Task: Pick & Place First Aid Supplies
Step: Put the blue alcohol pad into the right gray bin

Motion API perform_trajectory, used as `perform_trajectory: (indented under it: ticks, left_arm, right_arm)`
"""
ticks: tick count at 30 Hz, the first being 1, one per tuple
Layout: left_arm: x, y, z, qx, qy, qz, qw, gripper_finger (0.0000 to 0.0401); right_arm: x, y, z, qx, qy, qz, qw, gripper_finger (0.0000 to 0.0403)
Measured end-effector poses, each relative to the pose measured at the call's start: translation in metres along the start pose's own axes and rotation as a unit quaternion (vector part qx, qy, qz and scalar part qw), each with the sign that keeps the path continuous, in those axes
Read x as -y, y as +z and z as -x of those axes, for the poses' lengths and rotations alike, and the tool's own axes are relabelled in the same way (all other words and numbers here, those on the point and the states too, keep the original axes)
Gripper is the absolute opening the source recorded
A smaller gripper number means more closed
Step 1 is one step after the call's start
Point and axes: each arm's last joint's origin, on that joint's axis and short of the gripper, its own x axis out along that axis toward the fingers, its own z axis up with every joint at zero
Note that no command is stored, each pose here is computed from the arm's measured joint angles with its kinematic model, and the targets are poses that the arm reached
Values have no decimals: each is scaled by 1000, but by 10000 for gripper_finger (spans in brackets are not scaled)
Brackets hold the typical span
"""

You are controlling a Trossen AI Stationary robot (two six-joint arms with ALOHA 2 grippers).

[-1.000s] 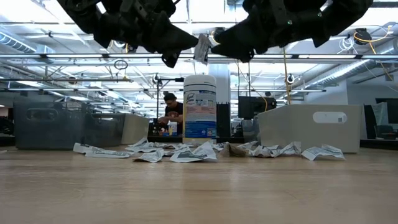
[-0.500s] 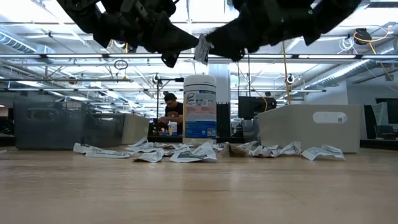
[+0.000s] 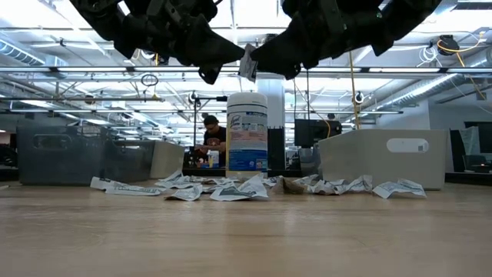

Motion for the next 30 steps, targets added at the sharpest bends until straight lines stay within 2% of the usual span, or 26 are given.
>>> perform_trajectory:
  ticks: [8,10,15,20,25,30]
  left_arm:
    - [0,0,0,0,0,-1,1000,0]
    - [0,0,0,0,0,-1,1000,0]
    - [0,0,0,0,1,9,1000,13]
    - [-5,-1,1,-3,29,47,998,65]
    - [-8,-1,3,-4,42,53,998,121]
    - [-8,-1,2,-4,41,53,998,151]
  right_arm:
    - [0,-1,0,-6,1,-2,1000,31]
    - [0,-1,0,-7,2,1,1000,10]
    - [0,-2,0,-10,2,-1,1000,4]
    - [5,-1,16,-56,-8,-13,998,3]
    - [19,-1,40,-132,-33,-42,990,2]
    - [32,2,57,-265,-46,-71,961,1]
